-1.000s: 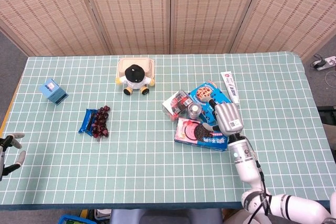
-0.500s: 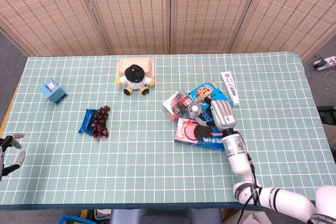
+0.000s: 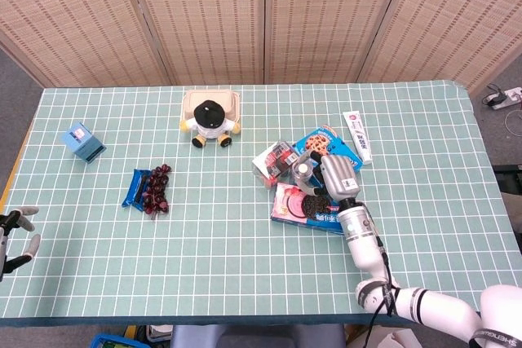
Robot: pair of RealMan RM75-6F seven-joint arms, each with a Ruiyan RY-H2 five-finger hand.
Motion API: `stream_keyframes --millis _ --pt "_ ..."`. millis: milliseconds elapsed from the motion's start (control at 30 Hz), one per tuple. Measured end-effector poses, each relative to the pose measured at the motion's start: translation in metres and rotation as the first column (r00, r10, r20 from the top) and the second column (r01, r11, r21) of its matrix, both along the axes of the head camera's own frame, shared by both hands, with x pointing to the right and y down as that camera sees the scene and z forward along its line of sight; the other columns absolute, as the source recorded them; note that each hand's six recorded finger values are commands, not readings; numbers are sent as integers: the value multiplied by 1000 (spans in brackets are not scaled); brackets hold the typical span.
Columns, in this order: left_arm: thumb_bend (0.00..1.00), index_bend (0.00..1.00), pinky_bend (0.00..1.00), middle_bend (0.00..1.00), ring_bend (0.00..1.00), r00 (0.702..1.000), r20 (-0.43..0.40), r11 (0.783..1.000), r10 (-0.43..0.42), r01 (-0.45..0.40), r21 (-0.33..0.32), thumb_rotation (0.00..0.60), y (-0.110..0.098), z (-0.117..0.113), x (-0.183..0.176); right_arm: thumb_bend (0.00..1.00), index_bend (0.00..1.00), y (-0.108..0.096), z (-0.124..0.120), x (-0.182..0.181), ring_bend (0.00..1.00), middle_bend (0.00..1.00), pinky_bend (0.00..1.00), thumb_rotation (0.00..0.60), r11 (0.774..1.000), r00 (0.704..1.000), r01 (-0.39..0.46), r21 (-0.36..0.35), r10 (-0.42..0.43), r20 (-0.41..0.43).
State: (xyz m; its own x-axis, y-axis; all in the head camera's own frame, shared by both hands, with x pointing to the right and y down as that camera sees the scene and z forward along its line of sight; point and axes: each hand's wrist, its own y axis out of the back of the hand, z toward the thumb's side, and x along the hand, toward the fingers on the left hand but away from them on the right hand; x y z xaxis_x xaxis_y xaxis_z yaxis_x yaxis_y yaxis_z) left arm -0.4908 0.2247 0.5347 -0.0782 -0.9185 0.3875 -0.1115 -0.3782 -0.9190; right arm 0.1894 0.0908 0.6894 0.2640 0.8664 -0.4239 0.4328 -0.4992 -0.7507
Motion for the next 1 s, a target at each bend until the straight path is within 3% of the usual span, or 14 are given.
stream_keyframes --millis 500,1000 --pt "383 397 525 510 424 1000 -4 1000 2 -2 2 600 0 -1 1 259 509 -2 6 -1 1000 1000 1000 600 1000 1000 -10 -6 10 -4" --pt "382 397 525 510 424 1000 -9 1000 -1 1 -1 600 0 -1 0 333 659 -3 5 -1 1000 1000 1000 600 1000 1000 -20 3 20 4"
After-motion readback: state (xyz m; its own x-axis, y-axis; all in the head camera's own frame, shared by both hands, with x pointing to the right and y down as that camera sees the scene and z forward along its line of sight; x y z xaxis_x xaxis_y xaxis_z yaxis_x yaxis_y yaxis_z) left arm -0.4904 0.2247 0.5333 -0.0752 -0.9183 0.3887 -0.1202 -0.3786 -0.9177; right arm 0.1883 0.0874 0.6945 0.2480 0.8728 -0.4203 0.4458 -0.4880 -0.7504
